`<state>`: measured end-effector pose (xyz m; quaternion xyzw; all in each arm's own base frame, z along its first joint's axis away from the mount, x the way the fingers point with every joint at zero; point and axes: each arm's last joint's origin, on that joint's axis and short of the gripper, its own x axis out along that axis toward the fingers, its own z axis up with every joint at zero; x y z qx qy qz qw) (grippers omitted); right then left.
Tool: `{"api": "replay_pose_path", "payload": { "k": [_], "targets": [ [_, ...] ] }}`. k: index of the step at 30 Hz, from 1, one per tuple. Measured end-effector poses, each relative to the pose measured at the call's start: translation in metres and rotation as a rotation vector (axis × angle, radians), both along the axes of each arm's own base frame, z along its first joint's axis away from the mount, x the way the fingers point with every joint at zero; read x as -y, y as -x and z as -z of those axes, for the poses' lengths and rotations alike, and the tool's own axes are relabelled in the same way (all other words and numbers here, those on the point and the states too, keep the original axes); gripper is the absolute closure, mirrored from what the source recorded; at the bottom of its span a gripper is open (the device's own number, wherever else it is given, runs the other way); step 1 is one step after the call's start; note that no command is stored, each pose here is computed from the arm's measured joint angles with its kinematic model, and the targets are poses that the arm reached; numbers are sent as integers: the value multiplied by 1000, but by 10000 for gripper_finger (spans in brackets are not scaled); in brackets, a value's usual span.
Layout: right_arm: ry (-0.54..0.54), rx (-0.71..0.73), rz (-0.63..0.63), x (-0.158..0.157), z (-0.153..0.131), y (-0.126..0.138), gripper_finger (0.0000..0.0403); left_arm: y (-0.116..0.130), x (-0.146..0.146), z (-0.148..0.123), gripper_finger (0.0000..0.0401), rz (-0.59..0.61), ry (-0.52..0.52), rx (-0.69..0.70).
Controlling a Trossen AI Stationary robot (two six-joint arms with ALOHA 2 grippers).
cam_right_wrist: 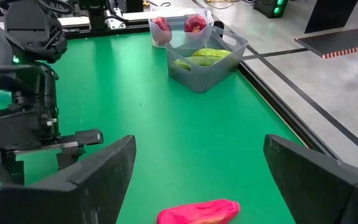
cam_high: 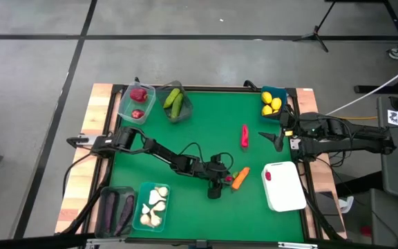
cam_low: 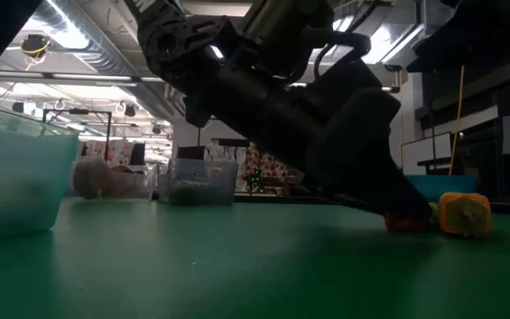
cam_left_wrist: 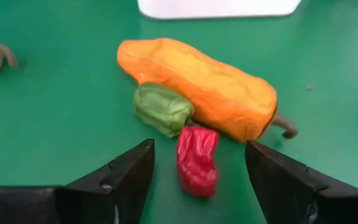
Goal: Sort produce into baskets
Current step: Put the red small chili pepper into the white bin
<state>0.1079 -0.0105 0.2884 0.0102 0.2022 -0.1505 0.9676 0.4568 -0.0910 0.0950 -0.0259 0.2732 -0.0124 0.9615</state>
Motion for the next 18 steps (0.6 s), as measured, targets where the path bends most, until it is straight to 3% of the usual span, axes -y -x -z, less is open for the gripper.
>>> {"api": "replay_pose_path", "payload": {
  "k": [4, 18],
  "targets": [
    [0, 0, 0, 0, 0, 0, 52, 1, 0, 1, 176, -1, -1, -12],
    [-1, -9, 0, 0, 1, 0, 52, 2, 0, 2, 303, -10, 10, -25]
  ]
}}
